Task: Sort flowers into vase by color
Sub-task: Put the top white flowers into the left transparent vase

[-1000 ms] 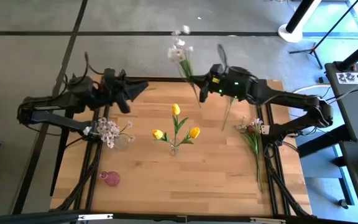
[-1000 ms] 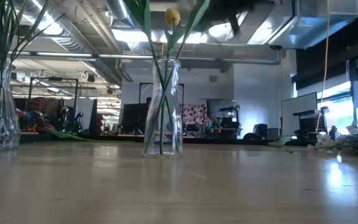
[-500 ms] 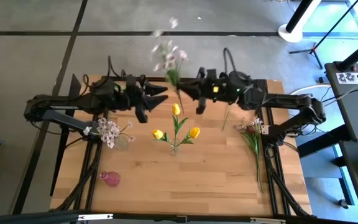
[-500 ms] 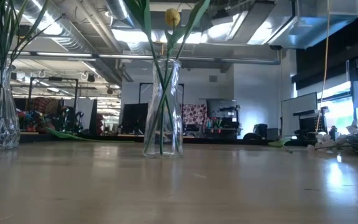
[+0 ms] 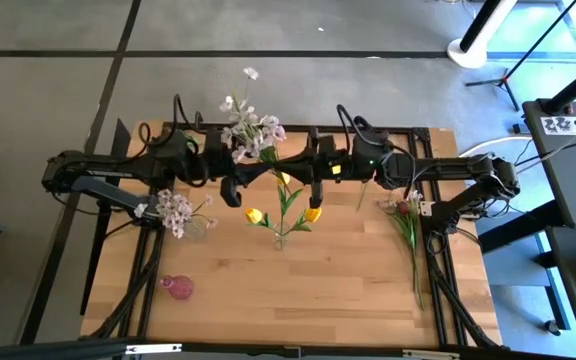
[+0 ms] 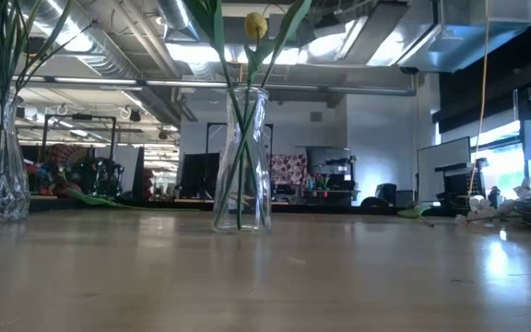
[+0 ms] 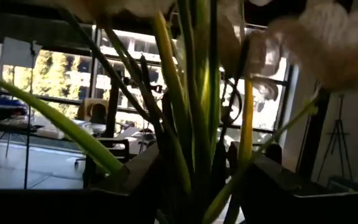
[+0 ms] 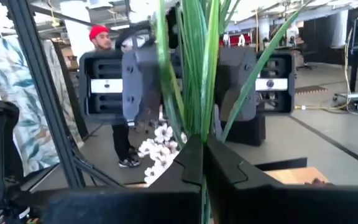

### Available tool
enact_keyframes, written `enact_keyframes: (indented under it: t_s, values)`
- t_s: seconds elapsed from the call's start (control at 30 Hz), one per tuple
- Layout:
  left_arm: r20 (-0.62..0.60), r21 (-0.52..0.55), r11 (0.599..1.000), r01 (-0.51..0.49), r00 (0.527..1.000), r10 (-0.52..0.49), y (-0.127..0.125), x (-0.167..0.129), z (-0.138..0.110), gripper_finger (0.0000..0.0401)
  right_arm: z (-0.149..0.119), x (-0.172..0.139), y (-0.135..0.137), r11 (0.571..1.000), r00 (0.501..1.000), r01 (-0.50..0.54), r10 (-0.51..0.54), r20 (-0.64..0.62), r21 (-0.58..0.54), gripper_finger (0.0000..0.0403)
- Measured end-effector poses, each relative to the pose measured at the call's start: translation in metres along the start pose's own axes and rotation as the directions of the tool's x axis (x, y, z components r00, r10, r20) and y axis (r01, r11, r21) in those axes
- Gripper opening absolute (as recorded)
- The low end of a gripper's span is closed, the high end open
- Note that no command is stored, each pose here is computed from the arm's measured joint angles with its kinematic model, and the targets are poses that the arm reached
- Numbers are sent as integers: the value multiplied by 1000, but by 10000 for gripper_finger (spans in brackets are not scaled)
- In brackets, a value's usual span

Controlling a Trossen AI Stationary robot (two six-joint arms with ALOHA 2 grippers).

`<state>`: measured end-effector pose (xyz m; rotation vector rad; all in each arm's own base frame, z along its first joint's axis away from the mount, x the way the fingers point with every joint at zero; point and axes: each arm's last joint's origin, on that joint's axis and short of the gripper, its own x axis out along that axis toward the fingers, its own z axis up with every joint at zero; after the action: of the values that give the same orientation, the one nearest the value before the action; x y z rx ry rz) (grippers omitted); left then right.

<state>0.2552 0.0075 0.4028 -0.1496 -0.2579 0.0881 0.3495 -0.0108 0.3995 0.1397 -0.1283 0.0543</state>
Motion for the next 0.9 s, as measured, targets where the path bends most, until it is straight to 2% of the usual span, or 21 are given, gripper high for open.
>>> enact_keyframes:
  t_s: [0.13,0.3,0.37,0.5,0.6,0.73,0.9]
  values:
    - [4,-26,998,-54,999,54,2,0,0,151,0,0,0,1000,1000,2,-2,-3,-18,3]
    - [-1,-52,994,-100,995,100,3,0,-1,60,0,0,-1,1000,1000,17,-17,-3,-24,12]
    - [-3,-64,991,-121,993,121,4,0,-1,20,-1,0,-1,999,1000,22,-22,-4,-24,35]
    - [-17,-62,992,-110,994,109,1,1,6,8,0,0,-1,1000,1000,20,-20,0,-20,112]
    - [-46,-14,995,-101,994,100,-4,0,24,6,6,-1,1,1000,1000,-4,4,7,1,180]
    - [-133,58,995,-81,987,88,-16,-15,62,6,38,-13,8,997,992,-75,76,96,-15,254]
    - [-206,83,984,-157,963,171,-24,-67,111,6,64,-36,16,989,978,-146,149,144,-34,299]
